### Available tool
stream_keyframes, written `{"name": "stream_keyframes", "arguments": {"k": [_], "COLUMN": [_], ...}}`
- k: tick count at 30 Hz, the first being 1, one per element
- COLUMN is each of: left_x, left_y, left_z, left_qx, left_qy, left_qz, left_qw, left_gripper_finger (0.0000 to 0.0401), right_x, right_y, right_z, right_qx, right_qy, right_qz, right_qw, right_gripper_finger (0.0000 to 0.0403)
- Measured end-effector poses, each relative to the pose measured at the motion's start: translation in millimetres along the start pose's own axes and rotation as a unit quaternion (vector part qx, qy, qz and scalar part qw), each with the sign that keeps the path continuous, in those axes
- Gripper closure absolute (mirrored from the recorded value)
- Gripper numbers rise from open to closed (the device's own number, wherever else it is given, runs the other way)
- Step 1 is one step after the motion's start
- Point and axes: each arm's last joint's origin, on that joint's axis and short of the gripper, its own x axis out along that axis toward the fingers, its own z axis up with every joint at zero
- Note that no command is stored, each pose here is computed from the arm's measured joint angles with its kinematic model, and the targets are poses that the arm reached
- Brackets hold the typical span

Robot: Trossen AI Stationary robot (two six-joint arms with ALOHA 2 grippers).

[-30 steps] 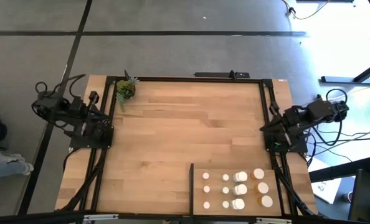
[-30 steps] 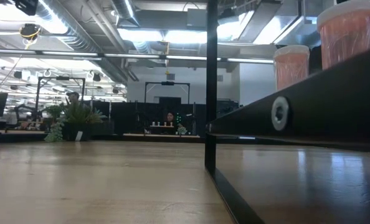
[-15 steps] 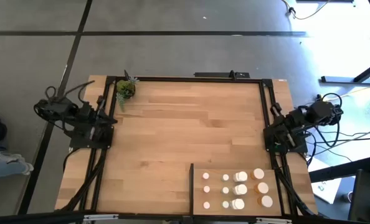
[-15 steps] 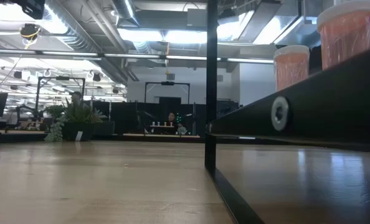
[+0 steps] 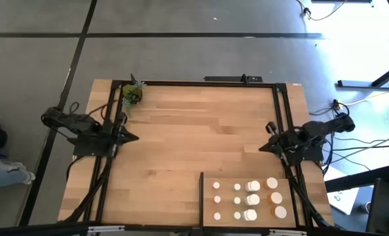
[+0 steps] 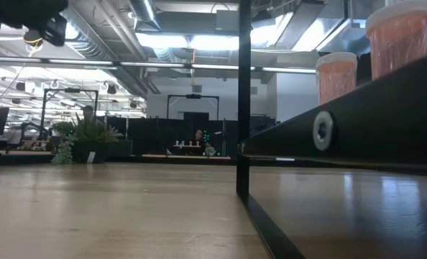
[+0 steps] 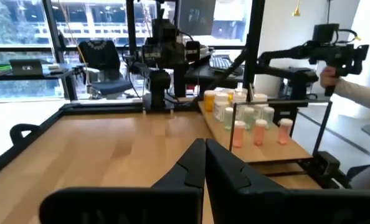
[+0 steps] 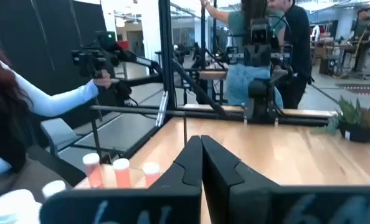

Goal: Pick and place medicine bottles onto shelf by color
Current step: Return to Home Position

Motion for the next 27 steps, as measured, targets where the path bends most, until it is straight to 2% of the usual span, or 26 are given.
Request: {"name": "stream_keyframes", "arguments": {"k": [8,12,17,27], "left_x": [22.5,29.8,30.8,30.8], "left_y": [-4.4,-3.8,-3.2,-3.2], "left_z": [-43.3,-64.1,-64.7,-64.7], "left_qx": [-0.004,-0.008,0.008,0.092], "left_qy": [-0.015,-0.030,-0.035,-0.031], "left_qz": [0.000,0.030,0.046,0.050], "left_qw": [1.000,0.999,0.998,0.994], "left_gripper_finger": [0.0400,0.0400,0.0400,0.0384], "right_x": [11.8,14.1,14.2,14.2], "right_y": [-0.8,-0.6,0.5,0.7], "right_z": [-40.8,-51.3,-52.1,-52.5], "right_qx": [0.000,-0.002,-0.004,0.001], "right_qy": [0.005,0.020,0.025,0.028], "right_qz": [0.000,0.006,0.026,0.029], "right_qw": [1.000,1.000,0.999,0.999], "right_gripper_finger": [0.0401,0.0401,0.0400,0.0387]}}
